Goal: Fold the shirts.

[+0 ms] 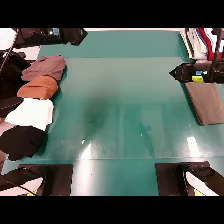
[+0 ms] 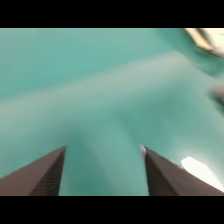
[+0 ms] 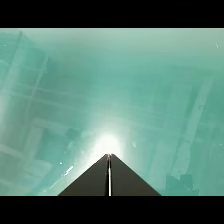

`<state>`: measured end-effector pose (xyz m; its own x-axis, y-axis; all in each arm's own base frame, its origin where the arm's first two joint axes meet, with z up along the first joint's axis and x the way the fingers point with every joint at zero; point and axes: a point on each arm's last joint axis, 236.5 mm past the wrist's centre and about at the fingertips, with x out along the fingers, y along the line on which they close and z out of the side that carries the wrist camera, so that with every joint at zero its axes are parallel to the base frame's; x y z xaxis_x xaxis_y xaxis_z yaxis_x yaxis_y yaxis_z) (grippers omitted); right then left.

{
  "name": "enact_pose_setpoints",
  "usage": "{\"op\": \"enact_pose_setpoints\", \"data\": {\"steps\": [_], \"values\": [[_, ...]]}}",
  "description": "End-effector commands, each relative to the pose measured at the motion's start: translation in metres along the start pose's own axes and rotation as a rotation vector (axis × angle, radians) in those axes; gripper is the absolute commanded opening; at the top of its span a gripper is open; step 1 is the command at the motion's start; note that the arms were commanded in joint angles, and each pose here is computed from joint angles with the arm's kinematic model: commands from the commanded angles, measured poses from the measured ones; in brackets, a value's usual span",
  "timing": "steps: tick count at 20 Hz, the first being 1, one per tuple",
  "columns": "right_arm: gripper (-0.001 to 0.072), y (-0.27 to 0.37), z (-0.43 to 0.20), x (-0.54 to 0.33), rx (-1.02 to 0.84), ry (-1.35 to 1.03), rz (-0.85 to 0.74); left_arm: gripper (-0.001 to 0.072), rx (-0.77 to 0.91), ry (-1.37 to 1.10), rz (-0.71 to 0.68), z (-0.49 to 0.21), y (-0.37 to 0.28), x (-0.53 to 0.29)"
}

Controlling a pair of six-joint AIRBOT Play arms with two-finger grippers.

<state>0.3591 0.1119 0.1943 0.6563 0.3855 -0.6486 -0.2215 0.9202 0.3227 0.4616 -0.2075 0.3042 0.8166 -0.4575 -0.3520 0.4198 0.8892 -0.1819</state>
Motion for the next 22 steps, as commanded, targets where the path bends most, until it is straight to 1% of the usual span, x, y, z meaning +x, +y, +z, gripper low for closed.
{"op": "enact_pose_setpoints", "data": {"steps": [1, 2, 5, 7, 9, 13, 15, 19, 20, 21, 22], "values": [[0.0018, 0.001, 0.0, 0.0, 0.0, 0.0, 0.002, 0.0574, 0.113, 0.001, 0.3, -0.002, 0.093, 0.013], [0.0018, 0.001, 0.0, 0.0, 0.0, 0.0, 0.002, 0.0575, 0.111, 0.05, 0.363, -0.016, 0.126, 0.02], [0.0017, 0.001, 0.0, 0.0, 0.0, -0.001, 0.002, 0.0575, 0.021, 0.217, 0.515, -0.078, 0.229, 0.039], [0.0017, 0.001, 0.0, 0.0, 0.0, -0.001, 0.002, 0.0575, -0.042, 0.312, 0.581, -0.125, 0.284, 0.051], [0.0017, 0.002, 0.0, 0.0, 0.002, -0.001, 0.005, 0.0575, -0.081, 0.398, 0.617, -0.17, 0.322, 0.063], [0.0018, 0.002, 0.0, 0.0, 0.003, 0.001, 0.009, 0.0575, -0.125, 0.474, 0.652, -0.231, 0.369, 0.08], [0.0018, 0.002, 0.0, 0.0, 0.003, 0.001, 0.008, 0.0575, -0.126, 0.476, 0.653, -0.244, 0.378, 0.088], [0.0017, 0.003, 0.0, 0.0, 0.003, 0.0, 0.01, 0.0573, -0.118, 0.452, 0.648, -0.247, 0.383, 0.098], [0.0017, 0.002, 0.0, 0.0, 0.003, 0.0, 0.009, 0.0545, -0.12, 0.453, 0.649, -0.248, 0.383, 0.098], [0.0018, 0.002, 0.001, 0.0, 0.003, -0.003, 0.009, 0.037, -0.125, 0.467, 0.65, -0.25, 0.382, 0.097], [0.0018, 0.003, 0.003, 0.0, 0.003, -0.011, 0.009, 0.0113, -0.135, 0.493, 0.652, -0.253, 0.38, 0.093]]}}
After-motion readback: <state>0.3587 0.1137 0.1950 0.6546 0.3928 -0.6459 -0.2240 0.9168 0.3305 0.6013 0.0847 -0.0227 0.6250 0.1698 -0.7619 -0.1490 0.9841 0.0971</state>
